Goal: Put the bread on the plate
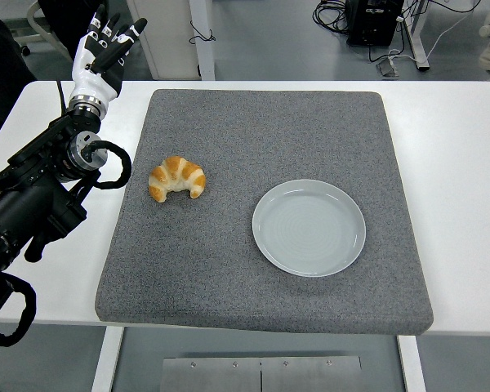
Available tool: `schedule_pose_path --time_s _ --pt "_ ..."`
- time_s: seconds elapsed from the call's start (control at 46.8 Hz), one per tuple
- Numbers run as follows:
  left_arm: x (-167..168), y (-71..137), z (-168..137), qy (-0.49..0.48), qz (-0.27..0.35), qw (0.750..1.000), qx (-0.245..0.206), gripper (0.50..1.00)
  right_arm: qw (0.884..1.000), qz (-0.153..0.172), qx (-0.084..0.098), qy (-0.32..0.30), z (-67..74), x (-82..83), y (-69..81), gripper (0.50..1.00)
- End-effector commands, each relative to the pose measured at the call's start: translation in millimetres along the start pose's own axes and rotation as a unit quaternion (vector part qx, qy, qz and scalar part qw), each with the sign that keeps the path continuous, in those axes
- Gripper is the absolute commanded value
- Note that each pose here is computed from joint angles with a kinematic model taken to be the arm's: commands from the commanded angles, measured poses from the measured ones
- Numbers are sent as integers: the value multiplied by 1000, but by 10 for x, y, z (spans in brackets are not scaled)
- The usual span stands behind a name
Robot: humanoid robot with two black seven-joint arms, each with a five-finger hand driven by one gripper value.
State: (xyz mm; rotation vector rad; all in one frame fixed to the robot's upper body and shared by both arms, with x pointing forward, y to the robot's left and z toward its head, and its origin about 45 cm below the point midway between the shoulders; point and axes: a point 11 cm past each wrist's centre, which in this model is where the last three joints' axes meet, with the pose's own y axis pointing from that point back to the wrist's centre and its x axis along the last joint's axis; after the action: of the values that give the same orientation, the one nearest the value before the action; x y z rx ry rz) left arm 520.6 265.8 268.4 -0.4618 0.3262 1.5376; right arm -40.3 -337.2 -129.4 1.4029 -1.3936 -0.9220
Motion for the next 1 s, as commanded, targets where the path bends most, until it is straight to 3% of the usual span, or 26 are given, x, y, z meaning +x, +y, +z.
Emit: schedule_pose_path --time_s 0.0,0.983 --pt "6 2 0 1 1 1000 -1 975 1000 0 0 0 0 0 0 1000" --pt "-63 -58 158 32 -20 999 -17 975 1000 0 0 0 0 0 0 1000"
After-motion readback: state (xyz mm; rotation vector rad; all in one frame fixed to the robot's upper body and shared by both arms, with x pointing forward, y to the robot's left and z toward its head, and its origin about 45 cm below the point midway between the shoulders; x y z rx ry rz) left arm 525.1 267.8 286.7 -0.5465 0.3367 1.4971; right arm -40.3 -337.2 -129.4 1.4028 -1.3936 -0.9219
